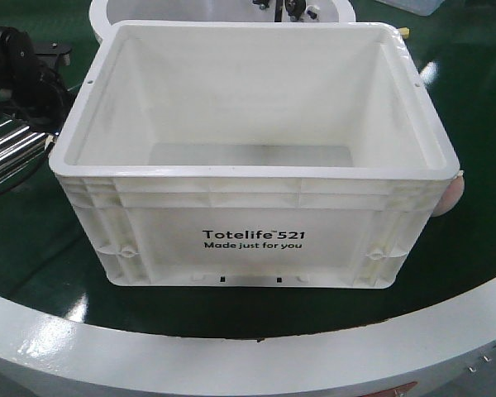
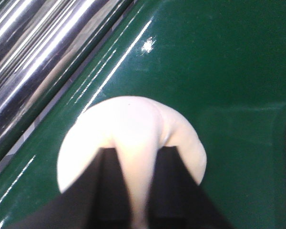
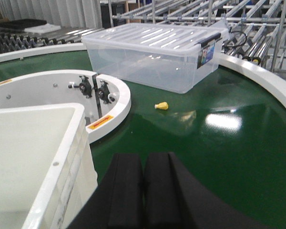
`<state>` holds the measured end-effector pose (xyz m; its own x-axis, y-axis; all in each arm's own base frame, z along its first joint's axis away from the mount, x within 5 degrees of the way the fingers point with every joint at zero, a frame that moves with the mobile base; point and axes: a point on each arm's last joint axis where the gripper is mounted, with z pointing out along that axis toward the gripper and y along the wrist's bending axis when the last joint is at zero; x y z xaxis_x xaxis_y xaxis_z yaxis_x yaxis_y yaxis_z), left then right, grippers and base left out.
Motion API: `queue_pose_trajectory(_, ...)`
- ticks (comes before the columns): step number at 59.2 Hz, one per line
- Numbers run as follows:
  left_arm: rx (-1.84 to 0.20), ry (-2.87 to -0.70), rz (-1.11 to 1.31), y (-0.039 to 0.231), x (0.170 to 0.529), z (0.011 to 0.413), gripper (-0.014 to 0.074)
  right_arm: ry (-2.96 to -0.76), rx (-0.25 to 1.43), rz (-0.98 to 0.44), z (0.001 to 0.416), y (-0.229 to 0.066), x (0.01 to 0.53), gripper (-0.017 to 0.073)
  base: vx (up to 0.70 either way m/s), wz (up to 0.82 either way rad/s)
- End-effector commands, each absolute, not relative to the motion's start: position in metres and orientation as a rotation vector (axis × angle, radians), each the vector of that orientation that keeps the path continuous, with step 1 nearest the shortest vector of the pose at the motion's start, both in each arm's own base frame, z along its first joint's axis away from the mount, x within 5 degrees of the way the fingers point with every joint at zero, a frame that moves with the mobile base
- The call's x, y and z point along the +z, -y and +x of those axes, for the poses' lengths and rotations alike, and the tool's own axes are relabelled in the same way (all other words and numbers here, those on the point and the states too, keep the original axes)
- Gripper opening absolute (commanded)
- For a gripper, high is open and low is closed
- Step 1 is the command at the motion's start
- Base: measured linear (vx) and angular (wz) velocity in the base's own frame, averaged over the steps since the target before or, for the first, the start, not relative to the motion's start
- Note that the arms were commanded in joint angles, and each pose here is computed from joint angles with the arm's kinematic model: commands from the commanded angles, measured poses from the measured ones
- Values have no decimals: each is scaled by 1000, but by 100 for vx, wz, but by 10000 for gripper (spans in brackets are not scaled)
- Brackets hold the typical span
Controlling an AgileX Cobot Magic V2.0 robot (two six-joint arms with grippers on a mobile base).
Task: Place moving items into box and shelve
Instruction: 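Lift the cream plush with the left gripper and drop it into the tote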
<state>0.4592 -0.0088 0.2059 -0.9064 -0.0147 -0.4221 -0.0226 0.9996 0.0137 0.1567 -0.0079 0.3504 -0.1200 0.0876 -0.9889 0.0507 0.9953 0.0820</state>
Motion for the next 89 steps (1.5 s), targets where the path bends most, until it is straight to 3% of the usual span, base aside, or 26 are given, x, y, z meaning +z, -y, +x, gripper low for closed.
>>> queue_pose_trajectory(1,59,-2639,-2,8,235,457,-9,-1552,7,109,156,10,372,165,0,0)
queue_pose_trajectory(12,82,-2561,5,6,266,449,-8,-1593,-11,91,165,11,369,167,0,0)
queue_pose_trajectory(31,42,-2159,-2,7,404,388,-8,-1756,27,92,221,12,387,176,0,0)
queue_pose_trajectory(43,-269,-1917,112,29,488,309,-8,-1929,79,132,272,14,376,183,0,0)
queue_pose_trajectory(52,-639,-1764,245,56,518,275,-8,-1994,81,147,300,16,358,188,0,0)
queue_pose_trajectory(64,-893,-1724,373,96,514,275,-8,-2075,79,212,321,26,331,195,0,0)
queue_pose_trajectory(71,-932,-1772,391,118,495,296,-8,-2121,93,287,324,37,320,200,0,0)
queue_pose_trajectory(81,-921,-1895,409,141,452,335,-2,-2139,94,282,323,36,319,209,0,0)
queue_pose_trajectory(89,-884,-1983,448,153,423,353,73,-2220,89,246,319,34,313,237,0,0)
